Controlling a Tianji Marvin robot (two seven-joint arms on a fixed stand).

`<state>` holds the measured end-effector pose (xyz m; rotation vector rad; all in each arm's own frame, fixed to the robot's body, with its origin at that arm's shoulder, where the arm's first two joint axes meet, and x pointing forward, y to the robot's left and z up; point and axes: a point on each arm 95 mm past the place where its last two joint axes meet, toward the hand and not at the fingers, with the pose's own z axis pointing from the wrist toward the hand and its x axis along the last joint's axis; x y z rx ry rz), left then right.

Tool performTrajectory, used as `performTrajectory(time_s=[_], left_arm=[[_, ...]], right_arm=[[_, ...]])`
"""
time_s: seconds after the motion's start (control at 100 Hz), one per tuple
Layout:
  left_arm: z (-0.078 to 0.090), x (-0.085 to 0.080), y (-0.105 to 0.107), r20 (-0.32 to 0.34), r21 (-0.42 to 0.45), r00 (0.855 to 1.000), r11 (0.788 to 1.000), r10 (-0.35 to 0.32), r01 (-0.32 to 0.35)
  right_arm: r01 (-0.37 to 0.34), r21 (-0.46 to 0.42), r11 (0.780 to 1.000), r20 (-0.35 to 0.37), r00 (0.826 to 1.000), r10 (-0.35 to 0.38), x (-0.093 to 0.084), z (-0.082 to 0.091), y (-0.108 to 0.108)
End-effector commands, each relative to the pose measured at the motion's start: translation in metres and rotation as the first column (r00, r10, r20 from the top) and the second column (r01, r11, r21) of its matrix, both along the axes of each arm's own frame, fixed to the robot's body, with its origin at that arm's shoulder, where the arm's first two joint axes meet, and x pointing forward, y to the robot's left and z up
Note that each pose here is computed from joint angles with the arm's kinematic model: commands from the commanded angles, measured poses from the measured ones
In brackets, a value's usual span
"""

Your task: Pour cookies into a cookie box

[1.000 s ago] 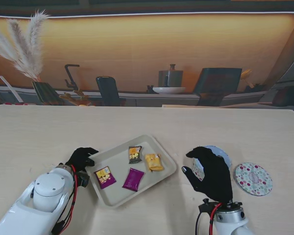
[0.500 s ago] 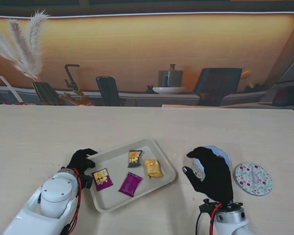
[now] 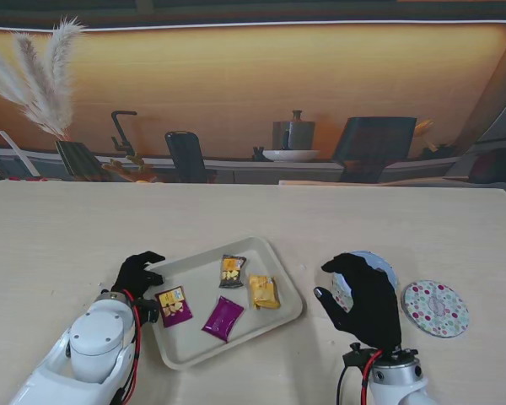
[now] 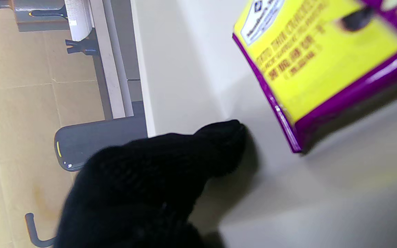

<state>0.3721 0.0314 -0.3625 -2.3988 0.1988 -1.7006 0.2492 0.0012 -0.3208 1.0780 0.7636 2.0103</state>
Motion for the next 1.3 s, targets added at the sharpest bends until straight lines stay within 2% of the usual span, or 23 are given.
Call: performTrajectory(time_s=[0.0, 0.16, 0.68, 1.12, 1.29], left_arm=[[0.008, -0.001, -0.008, 0.027, -0.021, 1.000, 1.000, -0.004, 0.005], [0.014, 0.000, -0.012, 0.067, -0.032, 0.997, 0.999, 0.042, -0.040], [0.041, 0.005, -0.025, 0.167, -0.105, 0.982, 0.992, 0.084, -0.067], [0.049, 0.004, -0.026, 0.182, -0.172, 0.973, 0.978, 0.145, -0.113], [0.057, 0.004, -0.026, 0.199, -0.198, 0.964, 0.970, 0.178, -0.138]], right_arm=[[-0.005, -0.003, 1.000, -0.011, 1.000, 0.005, -0.001, -0.001, 0.002], [-0.003, -0.004, 1.000, -0.011, 1.000, 0.003, -0.001, -0.001, 0.002], [0.017, -0.004, 1.000, 0.005, 1.000, -0.017, -0.005, 0.001, -0.004], [0.026, -0.006, 1.000, 0.014, 1.000, -0.026, -0.007, 0.001, -0.005], [0.026, -0.006, 1.000, 0.014, 1.000, -0.026, -0.007, 0.001, -0.005]])
